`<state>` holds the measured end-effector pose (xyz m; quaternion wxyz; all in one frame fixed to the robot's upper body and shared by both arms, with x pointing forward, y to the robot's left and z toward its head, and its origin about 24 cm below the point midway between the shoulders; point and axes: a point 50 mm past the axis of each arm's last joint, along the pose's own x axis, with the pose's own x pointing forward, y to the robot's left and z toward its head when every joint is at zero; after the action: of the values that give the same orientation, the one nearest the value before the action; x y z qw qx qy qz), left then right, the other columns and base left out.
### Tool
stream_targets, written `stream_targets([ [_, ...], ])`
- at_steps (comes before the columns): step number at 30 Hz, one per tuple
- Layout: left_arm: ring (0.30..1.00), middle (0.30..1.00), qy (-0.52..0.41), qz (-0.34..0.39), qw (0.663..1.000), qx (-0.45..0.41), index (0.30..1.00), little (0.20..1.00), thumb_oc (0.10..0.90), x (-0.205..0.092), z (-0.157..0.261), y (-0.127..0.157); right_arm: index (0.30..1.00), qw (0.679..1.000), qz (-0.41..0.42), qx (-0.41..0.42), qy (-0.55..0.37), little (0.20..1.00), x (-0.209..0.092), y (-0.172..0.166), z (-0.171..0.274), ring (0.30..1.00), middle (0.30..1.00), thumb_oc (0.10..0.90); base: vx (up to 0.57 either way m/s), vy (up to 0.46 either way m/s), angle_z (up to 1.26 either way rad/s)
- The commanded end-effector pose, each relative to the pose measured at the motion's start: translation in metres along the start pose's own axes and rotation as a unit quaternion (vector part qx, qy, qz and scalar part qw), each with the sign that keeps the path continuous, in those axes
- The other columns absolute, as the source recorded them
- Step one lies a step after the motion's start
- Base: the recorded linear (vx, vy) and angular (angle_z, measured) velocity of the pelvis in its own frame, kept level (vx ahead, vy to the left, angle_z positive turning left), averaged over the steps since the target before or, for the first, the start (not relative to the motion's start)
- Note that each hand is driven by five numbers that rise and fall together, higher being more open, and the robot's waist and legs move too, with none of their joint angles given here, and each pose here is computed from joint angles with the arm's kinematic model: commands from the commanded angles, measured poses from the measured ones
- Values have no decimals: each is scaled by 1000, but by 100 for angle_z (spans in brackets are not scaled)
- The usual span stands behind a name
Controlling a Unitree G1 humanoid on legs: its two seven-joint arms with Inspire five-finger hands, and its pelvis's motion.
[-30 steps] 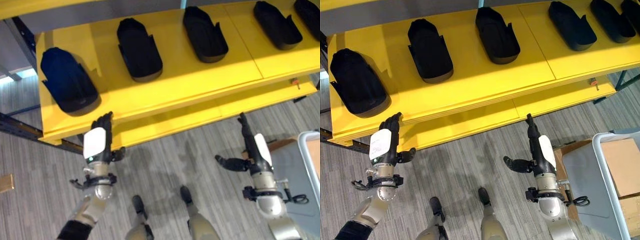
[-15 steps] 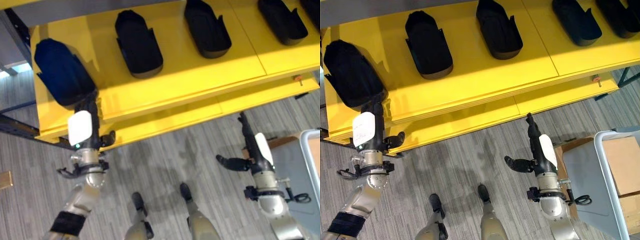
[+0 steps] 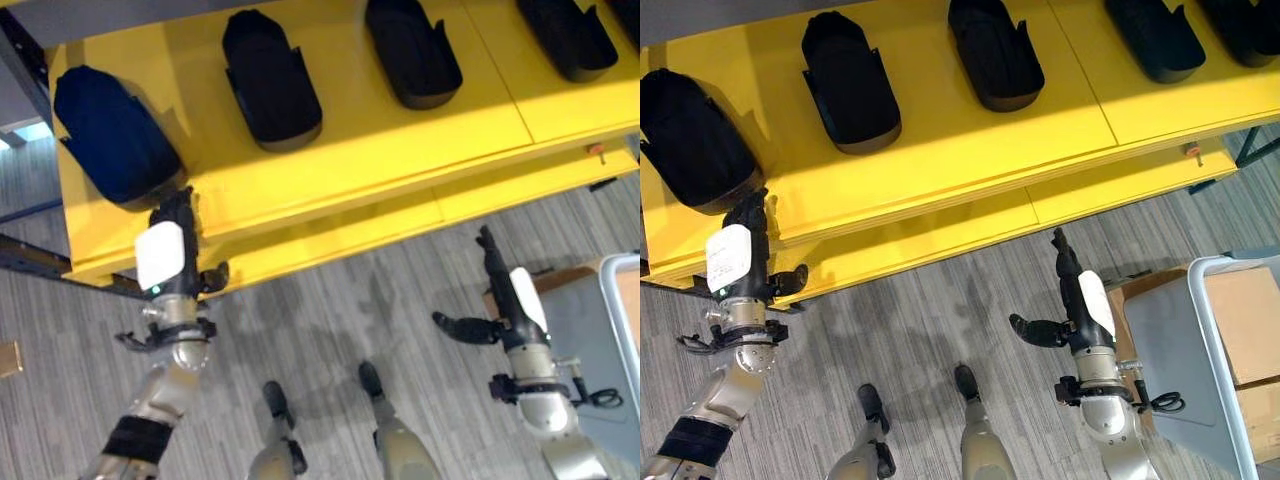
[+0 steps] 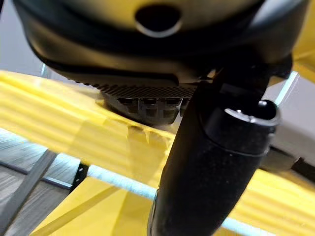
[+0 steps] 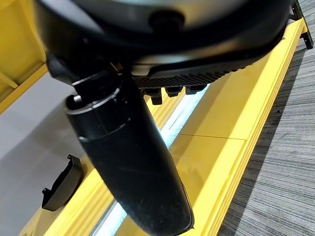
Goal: Move parts from the plastic box to the shelf.
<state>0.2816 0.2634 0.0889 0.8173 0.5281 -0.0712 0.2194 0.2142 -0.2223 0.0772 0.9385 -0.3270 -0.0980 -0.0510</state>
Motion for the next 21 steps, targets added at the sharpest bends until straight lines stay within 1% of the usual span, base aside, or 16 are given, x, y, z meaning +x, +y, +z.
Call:
stream_targets([
  [1,1000,1000,-30,75,997,22,1000,1000,900,28,5,33,1000,993,-61,-16,-95,1000,15,-29,29,1000,1000,900,0,0,0],
  [11,1000,1000,10,61,996,60,1000,1000,900,28,-18,35,1000,994,-59,-19,-90,1000,17,-29,27,1000,1000,900,0,0,0],
  [17,1000,1000,13,73,995,67,1000,1000,900,33,-21,42,1000,994,-57,-20,-95,1000,17,-29,30,1000,1000,900,0,0,0],
  [20,1000,1000,-1,59,997,59,1000,1000,900,27,-17,37,1000,993,-58,-17,-99,1000,19,-30,31,1000,1000,900,0,0,0],
  [21,1000,1000,-10,45,998,50,1000,1000,900,20,-15,32,1000,993,-61,-16,-99,1000,20,-30,31,1000,1000,900,0,0,0],
])
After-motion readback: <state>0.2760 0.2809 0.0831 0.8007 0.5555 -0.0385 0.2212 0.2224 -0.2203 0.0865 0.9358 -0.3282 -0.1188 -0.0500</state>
